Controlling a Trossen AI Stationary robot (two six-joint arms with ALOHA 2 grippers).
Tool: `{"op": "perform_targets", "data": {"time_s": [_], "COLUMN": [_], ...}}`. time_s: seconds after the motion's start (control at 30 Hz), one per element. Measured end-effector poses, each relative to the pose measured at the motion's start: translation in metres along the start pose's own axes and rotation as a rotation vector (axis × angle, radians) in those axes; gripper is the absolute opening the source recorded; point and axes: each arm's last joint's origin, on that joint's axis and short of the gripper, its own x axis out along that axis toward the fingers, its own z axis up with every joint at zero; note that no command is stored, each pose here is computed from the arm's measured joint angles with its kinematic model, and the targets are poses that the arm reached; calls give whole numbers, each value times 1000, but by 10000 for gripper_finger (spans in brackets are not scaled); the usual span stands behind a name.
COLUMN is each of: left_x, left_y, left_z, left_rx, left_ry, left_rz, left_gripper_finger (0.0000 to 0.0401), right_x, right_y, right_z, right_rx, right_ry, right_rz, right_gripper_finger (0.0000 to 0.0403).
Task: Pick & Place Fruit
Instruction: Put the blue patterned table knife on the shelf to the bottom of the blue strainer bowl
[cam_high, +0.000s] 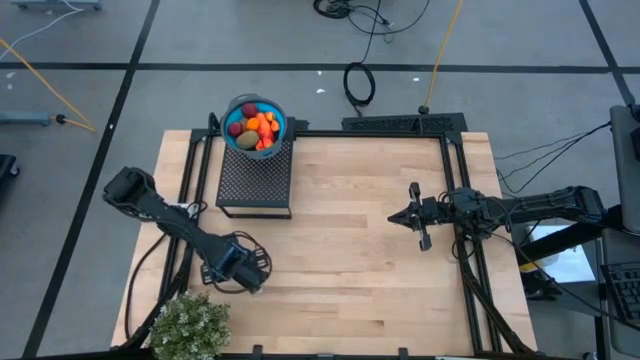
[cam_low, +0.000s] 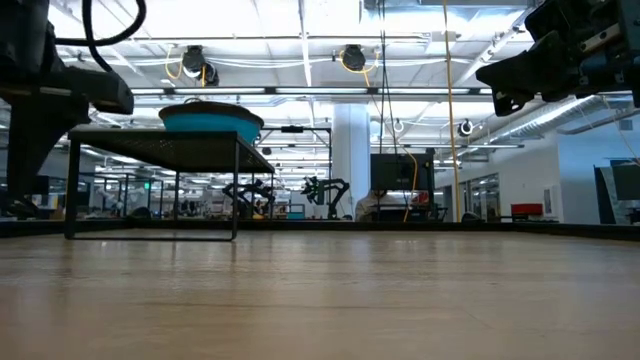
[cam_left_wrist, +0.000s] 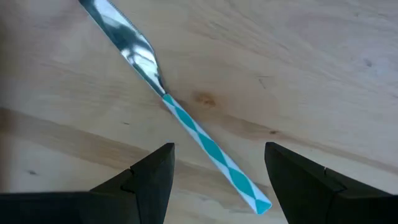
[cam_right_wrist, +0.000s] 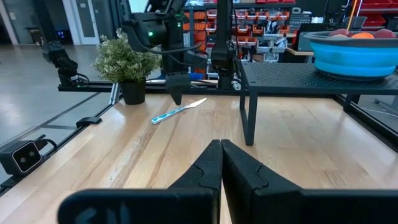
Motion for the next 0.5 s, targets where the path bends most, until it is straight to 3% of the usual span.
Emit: {"op": "perform_targets", "data": {"time_s": [0.2,0.37,0.5], "left_x": [9,25,37], "left_y": [9,9,11], "left_z": [10,3,4], "left_rx": [-3,21,20], "left_ry": [15,119,121], "left_rz": [24,-45,-37], "left_gripper_finger": [248,248,248], "right_x": [0,0,0], "right_y": [0,0,0], "right_z": [0,0,0], "right_rx": [0,0,0], "right_ry": [0,0,0], "right_rz": [0,0,0], "right_gripper_finger": [0,0,0]}}
